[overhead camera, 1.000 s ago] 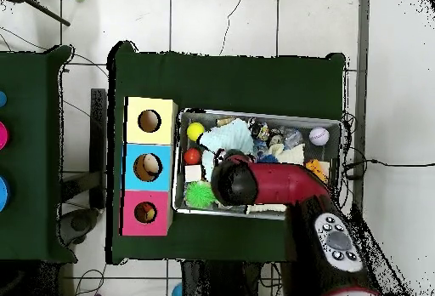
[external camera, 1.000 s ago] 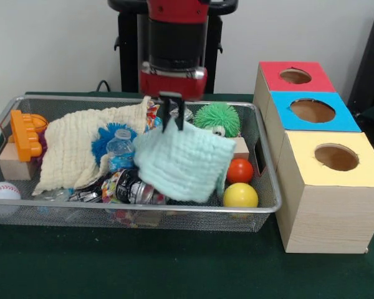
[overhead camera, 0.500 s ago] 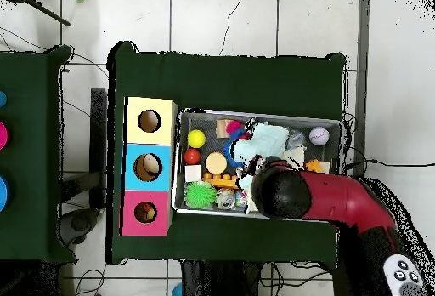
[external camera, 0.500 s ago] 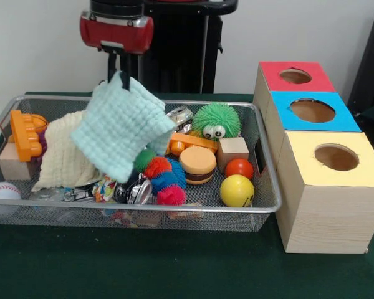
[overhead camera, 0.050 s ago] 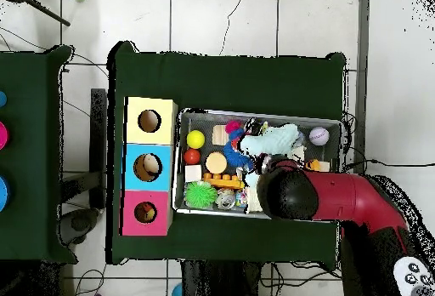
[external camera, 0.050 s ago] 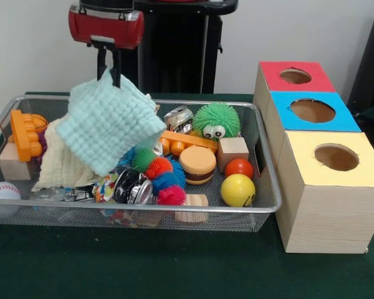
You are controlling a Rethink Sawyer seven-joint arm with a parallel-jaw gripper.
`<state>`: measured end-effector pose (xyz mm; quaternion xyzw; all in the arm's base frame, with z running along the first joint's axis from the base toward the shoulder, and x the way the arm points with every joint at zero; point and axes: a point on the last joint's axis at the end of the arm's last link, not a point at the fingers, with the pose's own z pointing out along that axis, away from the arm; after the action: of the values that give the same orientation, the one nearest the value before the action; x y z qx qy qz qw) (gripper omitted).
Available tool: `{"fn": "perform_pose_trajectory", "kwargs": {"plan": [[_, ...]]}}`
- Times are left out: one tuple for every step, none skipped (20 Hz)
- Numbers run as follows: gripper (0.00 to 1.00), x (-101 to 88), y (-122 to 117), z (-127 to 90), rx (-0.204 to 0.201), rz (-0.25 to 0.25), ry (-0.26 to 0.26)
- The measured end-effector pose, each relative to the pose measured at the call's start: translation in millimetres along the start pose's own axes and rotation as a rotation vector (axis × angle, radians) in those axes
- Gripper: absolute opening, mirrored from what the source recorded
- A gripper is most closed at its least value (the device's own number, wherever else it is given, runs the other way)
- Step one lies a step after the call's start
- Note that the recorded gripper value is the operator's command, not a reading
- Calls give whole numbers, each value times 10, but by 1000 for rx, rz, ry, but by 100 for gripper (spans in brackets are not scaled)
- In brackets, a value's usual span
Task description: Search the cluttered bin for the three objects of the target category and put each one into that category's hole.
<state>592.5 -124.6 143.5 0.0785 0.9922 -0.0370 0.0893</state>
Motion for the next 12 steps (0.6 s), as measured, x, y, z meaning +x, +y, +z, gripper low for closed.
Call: {"fn": "perform_pose_trajectory", "kwargs": {"plan": [[0,-8,10,2,-2,-10,-4],[0,-12,16,3,-3,-17,-6],[0,-15,22,5,-4,-24,-9],[0,-19,29,7,-5,-30,-11],[0,-23,37,9,-6,-38,-14],[0,-25,42,10,-7,-43,-16],[0,-33,54,12,-11,-53,-20],[0,-39,57,11,-14,-55,-22],[0,-42,56,10,-16,-57,-22],[0,-46,53,7,-18,-57,-22],[0,-52,46,-3,-21,-57,-22],[0,-58,26,-28,-25,-55,-20]]}}
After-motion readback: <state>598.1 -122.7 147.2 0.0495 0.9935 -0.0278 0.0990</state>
